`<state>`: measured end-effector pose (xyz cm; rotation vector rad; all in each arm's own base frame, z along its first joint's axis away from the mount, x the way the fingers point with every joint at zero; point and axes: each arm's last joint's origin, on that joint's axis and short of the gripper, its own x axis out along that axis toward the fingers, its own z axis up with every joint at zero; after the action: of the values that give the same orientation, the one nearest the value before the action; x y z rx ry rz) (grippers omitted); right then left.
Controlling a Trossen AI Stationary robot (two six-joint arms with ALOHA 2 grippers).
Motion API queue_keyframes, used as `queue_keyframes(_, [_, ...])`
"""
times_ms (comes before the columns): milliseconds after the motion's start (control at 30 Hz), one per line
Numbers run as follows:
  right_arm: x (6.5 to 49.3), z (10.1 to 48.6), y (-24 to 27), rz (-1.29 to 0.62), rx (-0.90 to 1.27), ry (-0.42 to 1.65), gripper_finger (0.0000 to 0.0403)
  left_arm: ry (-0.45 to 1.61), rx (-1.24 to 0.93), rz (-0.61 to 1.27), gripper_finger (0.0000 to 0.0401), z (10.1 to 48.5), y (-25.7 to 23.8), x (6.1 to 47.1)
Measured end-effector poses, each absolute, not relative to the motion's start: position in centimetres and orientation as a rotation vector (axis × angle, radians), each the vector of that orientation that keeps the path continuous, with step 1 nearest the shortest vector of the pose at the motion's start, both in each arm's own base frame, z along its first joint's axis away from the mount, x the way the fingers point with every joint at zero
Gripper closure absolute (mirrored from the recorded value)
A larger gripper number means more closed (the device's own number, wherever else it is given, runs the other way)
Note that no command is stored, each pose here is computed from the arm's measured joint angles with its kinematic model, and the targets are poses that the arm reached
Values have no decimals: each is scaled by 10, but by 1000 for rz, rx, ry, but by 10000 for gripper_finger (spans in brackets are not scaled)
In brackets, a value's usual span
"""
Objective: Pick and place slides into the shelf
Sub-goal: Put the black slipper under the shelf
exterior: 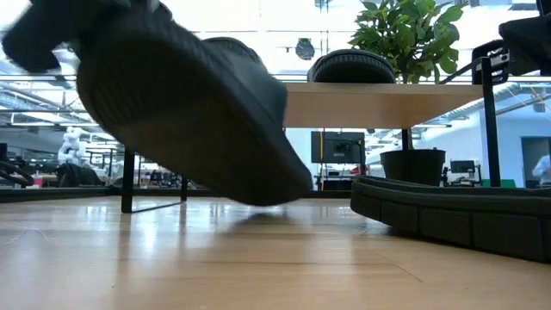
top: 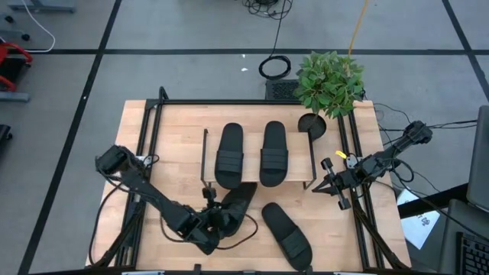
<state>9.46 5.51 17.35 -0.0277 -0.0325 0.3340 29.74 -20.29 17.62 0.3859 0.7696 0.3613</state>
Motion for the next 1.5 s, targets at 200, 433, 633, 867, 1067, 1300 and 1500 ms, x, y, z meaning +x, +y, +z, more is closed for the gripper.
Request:
queue_keyframes(200, [95,174,55,333,-28,-36,403,780,506,462,400,153,-201,317])
queue_keyframes(433, [95,174,55,332,-27,-38,403,798,559,555,400,151,-193,340])
queue_keyframes(633, [95,174,55,332,-27,-39,403,774,484,593,401,155,-190,348])
queue_keyframes(867, [95,174,55,333,-23,-40,403,873,445,623,401,151,-188,332])
queue_keyframes(1067, [95,176,55,333,-15,-58,403,891,424,669,401,150,-187,324])
queue_keyframes(1300, [95,177,55,334,-7,-64,403,930,435,702,401,141,-177,327])
queue_keyframes(1500, [95,177,55,334,-7,-64,403,987,467,678,398,131,-175,330])
